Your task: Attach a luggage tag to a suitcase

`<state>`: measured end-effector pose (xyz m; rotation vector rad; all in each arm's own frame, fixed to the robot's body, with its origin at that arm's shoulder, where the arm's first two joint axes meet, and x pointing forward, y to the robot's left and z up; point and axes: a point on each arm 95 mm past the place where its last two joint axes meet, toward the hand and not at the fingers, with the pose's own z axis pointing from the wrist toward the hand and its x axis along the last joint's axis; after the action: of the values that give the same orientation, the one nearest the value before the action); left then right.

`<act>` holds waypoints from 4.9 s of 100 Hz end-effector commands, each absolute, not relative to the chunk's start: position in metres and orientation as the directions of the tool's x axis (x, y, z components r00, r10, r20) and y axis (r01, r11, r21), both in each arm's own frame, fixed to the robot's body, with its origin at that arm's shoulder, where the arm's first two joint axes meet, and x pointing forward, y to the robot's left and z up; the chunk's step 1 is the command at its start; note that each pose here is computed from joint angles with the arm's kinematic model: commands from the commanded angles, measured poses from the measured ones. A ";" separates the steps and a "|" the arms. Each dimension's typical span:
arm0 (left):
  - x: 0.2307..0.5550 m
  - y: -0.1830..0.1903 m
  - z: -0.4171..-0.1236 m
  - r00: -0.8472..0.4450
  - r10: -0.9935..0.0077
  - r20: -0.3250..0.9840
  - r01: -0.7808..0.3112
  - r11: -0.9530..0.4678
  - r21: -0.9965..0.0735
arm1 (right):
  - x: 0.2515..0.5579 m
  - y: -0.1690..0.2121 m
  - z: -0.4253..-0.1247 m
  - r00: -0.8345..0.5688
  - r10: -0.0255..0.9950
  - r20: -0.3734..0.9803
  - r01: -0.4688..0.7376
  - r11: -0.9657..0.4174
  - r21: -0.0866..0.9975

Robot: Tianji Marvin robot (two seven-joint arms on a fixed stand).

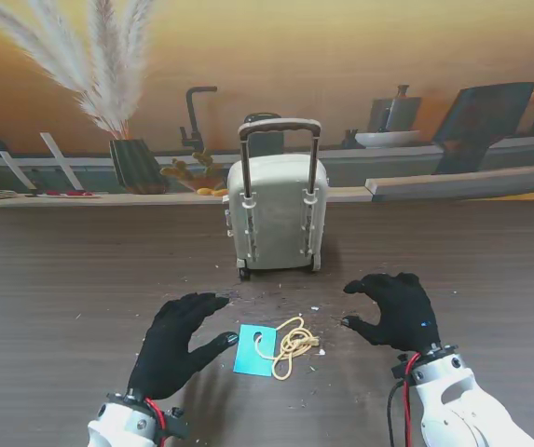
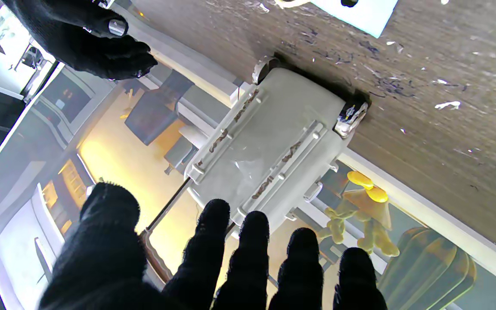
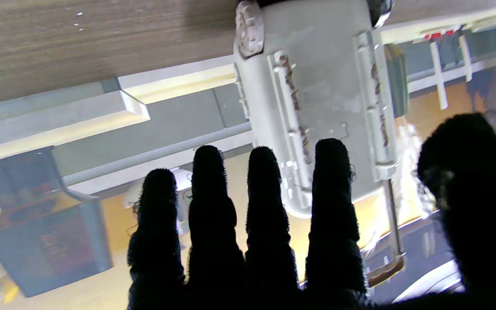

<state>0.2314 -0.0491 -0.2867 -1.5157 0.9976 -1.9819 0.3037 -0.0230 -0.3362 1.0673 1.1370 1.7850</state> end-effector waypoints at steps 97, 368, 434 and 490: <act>0.228 -0.053 -0.284 -0.307 -0.714 0.629 -0.078 -0.640 -0.765 | 0.311 0.055 -0.403 -0.560 0.825 0.077 -0.052 -0.128 0.990; 0.222 -0.049 -0.279 -0.310 -0.685 0.659 -0.032 -0.685 -0.728 | 0.292 0.044 -0.313 -0.522 0.852 0.039 -0.461 -0.320 0.828; 0.227 -0.054 -0.281 -0.308 -0.668 0.677 -0.079 -0.691 -0.718 | 0.300 0.029 -0.198 -0.491 0.866 -0.090 -0.652 -0.297 0.697; 0.231 -0.062 -0.282 -0.352 -0.689 0.634 -0.037 -0.666 -0.745 | 0.297 0.038 -0.117 -0.488 0.838 -0.247 -0.731 -0.237 0.640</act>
<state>0.2314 -0.0590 -0.2834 -1.4576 0.9352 -2.0625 0.2993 0.0352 -0.1313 0.2286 0.8779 1.8968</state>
